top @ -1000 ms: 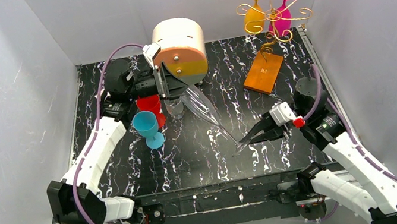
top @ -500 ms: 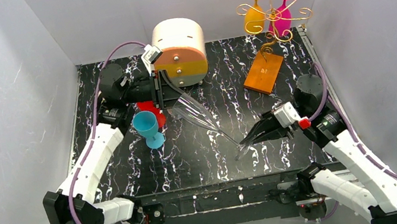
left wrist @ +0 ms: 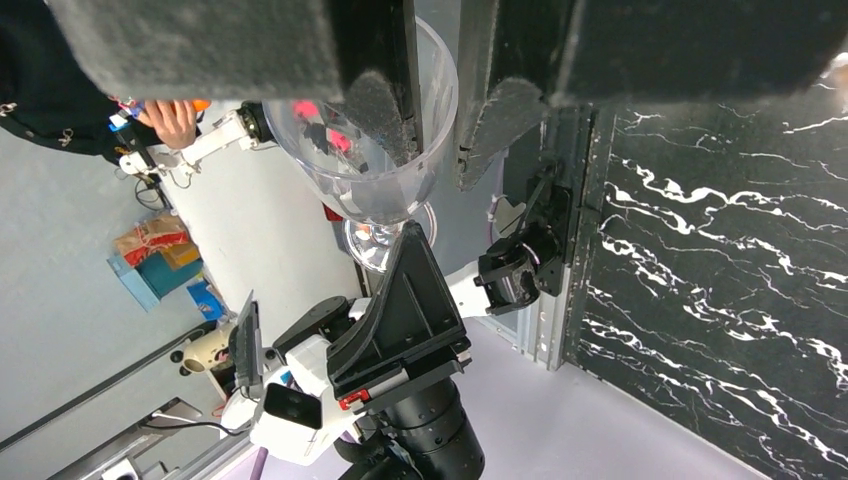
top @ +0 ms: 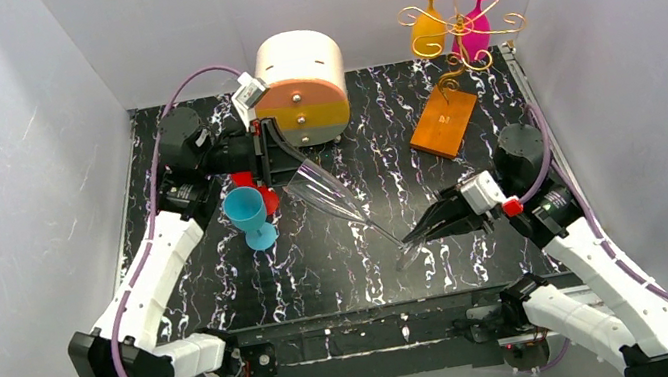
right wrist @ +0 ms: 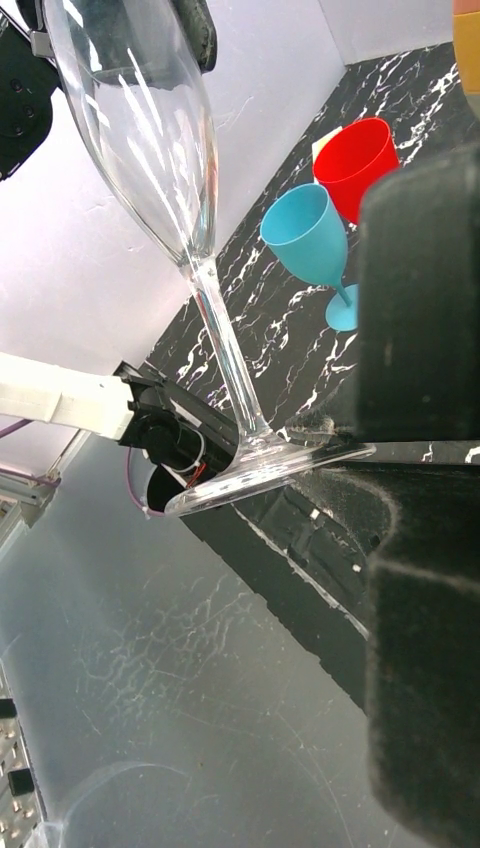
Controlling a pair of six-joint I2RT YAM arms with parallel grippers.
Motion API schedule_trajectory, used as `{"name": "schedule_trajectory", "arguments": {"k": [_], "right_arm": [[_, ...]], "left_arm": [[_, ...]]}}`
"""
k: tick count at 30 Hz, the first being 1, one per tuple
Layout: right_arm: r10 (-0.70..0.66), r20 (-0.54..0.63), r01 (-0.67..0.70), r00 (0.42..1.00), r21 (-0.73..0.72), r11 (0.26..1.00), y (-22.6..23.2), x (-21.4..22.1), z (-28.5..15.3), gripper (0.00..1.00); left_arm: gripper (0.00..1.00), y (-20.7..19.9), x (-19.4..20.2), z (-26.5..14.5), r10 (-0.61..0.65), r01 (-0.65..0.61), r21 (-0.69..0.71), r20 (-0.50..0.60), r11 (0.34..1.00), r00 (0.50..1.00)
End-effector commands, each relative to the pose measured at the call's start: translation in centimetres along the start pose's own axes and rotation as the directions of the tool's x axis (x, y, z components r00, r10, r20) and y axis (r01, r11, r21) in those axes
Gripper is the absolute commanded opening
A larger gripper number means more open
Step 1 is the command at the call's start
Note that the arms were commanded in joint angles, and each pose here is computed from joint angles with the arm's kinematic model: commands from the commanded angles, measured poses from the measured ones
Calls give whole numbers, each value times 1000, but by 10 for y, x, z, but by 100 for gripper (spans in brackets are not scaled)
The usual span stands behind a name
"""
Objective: Take the wine glass off the wine glass rack
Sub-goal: Place the wine glass at the center of the board.
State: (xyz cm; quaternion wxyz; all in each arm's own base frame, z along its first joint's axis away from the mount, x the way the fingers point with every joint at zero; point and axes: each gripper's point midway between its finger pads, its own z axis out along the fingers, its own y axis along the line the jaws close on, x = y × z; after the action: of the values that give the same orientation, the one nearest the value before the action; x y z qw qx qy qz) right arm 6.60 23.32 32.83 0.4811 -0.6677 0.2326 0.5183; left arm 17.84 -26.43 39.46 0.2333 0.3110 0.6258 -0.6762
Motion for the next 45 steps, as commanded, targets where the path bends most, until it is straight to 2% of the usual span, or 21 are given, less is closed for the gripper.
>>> {"name": "schedule_trajectory", "arguments": {"k": [1,4,17,19,28,45], "right_arm": [[-124,-97,140,988,181,973,-45,-5,-10,2],[-123,-99,140,987,197,970,-45,-5,-11,13],[-105,-100,124,989,206,971,-43,-2,-11,35],[-103,-104,123,989,212,969,-44,-1,-12,41],[-87,-143,126,986,291,948,-55,5,-18,58],[-53,-152,89,987,243,966,-41,6,-16,62]], "left_arm": [[0,-34,4,1,101,-99,58,-35,993,994],[0,-33,4,2,105,-103,52,-32,993,994],[0,-33,6,1,101,-98,65,-50,993,994],[0,-33,5,1,101,-97,64,-50,993,994],[0,-25,2,3,93,-92,34,-32,995,995],[0,-12,5,1,88,-91,-59,-55,994,995]]}}
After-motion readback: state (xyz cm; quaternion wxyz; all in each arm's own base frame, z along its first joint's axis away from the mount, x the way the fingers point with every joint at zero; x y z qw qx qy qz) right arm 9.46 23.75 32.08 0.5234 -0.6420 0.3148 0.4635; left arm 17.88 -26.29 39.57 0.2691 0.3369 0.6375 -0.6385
